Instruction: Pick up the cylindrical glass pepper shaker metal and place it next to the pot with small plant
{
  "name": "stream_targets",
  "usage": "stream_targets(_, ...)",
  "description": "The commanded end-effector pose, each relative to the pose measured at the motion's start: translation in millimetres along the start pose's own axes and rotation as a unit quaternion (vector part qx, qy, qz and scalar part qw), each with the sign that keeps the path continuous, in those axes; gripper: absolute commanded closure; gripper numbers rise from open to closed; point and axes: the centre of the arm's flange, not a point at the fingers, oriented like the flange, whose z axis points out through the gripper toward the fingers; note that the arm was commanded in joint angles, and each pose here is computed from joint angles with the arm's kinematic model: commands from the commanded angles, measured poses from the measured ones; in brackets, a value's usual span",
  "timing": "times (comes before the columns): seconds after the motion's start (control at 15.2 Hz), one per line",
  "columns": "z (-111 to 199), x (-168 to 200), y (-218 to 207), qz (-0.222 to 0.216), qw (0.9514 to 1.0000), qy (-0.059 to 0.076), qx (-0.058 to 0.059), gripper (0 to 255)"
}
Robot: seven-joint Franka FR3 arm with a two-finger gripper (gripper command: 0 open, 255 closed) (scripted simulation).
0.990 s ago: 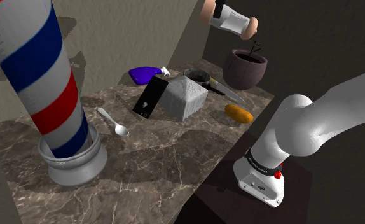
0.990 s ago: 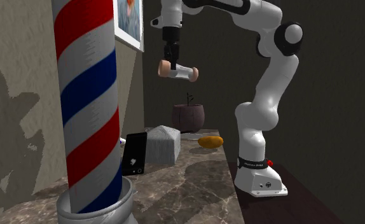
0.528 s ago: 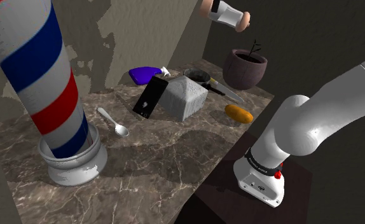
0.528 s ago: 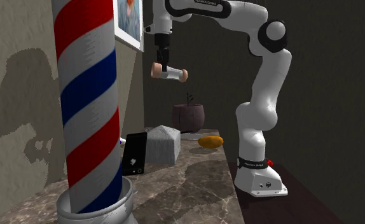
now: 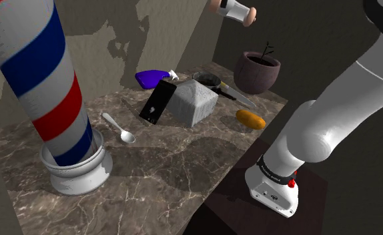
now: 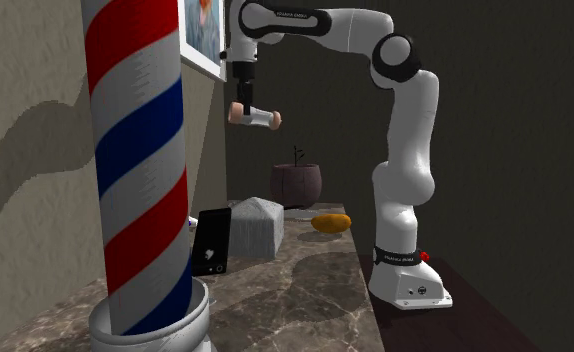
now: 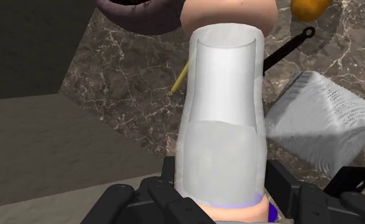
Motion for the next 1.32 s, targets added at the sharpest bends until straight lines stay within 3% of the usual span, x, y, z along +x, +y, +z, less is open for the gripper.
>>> stream_targets(0.0, 5.4, 3.3, 25.4, -0.001, 1.0, 0.0, -0.001, 255)
stream_targets(0.73, 31.7, 24.0, 166.9, -0.001, 1.0, 0.0, -0.001, 255)
stream_targets(1.25, 73.1, 25.4, 158.9, -0.001, 1.0, 0.0, -0.001, 255)
